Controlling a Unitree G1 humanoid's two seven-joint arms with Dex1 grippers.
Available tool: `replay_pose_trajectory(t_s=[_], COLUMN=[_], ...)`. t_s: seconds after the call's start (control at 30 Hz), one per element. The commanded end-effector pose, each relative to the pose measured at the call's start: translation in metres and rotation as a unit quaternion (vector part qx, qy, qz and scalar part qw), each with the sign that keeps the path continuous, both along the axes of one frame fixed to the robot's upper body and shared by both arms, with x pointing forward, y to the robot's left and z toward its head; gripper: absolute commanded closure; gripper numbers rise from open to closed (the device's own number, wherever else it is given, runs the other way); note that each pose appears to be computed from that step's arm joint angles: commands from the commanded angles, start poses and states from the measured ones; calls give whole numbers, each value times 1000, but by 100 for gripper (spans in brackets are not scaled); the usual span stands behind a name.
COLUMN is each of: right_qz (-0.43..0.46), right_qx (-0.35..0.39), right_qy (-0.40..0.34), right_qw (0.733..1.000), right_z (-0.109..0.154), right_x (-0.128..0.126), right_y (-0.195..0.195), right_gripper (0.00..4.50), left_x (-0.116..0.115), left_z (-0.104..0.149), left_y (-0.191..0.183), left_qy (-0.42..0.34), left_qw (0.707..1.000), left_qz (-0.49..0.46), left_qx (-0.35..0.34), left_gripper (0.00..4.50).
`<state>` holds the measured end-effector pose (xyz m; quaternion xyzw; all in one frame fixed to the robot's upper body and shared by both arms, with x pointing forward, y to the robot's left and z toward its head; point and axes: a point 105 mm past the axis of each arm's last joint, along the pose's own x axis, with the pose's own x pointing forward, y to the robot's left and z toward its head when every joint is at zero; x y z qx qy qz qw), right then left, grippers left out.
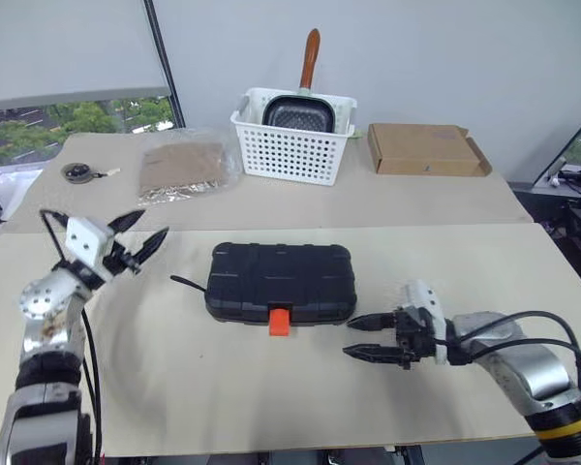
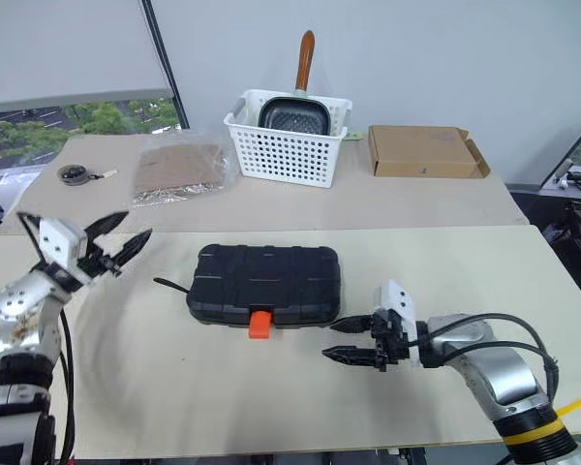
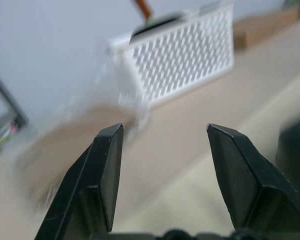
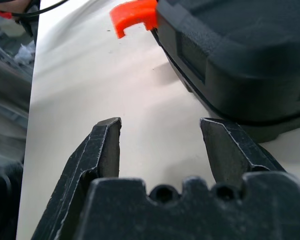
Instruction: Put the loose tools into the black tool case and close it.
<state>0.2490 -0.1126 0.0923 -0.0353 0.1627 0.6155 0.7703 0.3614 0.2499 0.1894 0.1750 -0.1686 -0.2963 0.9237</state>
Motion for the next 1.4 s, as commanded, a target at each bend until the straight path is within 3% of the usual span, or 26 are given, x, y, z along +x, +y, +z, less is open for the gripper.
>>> replay_pose_trajectory(t_s=[0.03,0.3,0.5,0.57,0.77,0.93,1.4], right_qz=[-59,-228,-276,-264,-162,-161,-241], right_qx=[-1,14,1,4,8,24,-62], right_qy=[-72,-188,-229,-230,-181,-156,-106], right_qw=[996,955,933,937,970,974,963], right_z=[9,33,39,41,48,57,28], right_x=[33,122,146,142,95,73,67], right_y=[9,10,-1,-3,16,42,62], right_gripper=[158,158,158,158,158,158,158], left_x=[1,5,22,27,40,34,28], left_z=[22,16,-7,-20,-65,-90,-93], left_y=[-50,-132,-162,-167,-166,-168,-177], left_qy=[-13,21,62,86,179,214,228], left_qw=[995,973,973,971,962,952,960], left_qz=[-101,-221,-206,-195,-137,-131,-106], left_qx=[20,60,88,105,156,175,122], left_gripper=[166,166,166,166,166,166,166])
